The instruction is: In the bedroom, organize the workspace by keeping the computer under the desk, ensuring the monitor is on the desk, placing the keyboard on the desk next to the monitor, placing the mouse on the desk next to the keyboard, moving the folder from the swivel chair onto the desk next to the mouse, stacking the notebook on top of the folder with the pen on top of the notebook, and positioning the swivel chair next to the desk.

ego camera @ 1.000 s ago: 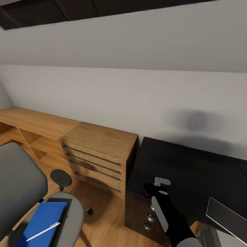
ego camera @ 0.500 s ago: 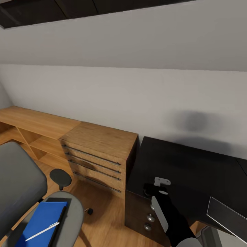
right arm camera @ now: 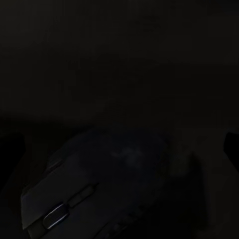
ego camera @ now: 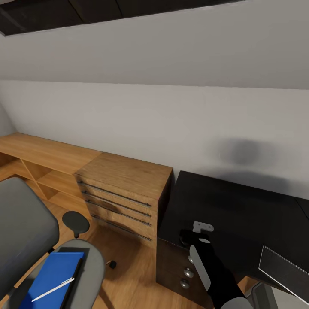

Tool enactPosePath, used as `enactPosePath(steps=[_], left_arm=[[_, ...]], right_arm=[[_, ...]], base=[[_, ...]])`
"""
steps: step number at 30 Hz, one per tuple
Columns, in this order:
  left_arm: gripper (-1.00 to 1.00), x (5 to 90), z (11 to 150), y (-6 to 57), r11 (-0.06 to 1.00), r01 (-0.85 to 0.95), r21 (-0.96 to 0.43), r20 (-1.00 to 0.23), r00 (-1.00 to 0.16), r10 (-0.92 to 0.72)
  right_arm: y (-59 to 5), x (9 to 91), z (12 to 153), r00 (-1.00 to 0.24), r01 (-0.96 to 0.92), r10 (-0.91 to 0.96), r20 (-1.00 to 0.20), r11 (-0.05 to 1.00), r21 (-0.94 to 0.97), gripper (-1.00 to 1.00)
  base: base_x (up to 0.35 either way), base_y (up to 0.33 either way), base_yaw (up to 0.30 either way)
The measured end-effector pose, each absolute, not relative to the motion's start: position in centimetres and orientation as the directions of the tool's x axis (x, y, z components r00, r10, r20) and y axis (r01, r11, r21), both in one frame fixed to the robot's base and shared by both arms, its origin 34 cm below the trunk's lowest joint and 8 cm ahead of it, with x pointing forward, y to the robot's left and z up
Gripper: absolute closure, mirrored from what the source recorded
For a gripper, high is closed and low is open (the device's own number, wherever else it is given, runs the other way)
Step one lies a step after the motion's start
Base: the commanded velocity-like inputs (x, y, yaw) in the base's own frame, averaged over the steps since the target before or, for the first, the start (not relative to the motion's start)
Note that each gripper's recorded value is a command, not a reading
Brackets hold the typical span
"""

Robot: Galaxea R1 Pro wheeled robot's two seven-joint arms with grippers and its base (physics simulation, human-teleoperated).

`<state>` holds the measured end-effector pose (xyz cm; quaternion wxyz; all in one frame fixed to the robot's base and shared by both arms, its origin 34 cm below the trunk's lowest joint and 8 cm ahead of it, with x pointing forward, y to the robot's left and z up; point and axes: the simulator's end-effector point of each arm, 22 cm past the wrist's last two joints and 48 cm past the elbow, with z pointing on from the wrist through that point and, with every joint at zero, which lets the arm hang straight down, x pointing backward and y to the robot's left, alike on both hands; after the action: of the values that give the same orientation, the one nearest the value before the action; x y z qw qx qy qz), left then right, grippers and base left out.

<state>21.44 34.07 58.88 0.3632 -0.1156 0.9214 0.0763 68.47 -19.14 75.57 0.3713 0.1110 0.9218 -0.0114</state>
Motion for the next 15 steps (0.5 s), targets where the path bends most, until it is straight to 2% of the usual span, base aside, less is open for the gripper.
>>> enactPosePath(steps=[15], left_arm=[[-1.00, 21.47, 58.92, 34.17, 0.961, -0.269, 0.058, -0.689, -0.708, -0.157]], right_arm=[[-19.22, 68.42, 75.53, -0.701, 0.215, 0.196, -0.685, 0.975, 0.059, -1.00]], base=[[0.000, 0.000, 0.000]])
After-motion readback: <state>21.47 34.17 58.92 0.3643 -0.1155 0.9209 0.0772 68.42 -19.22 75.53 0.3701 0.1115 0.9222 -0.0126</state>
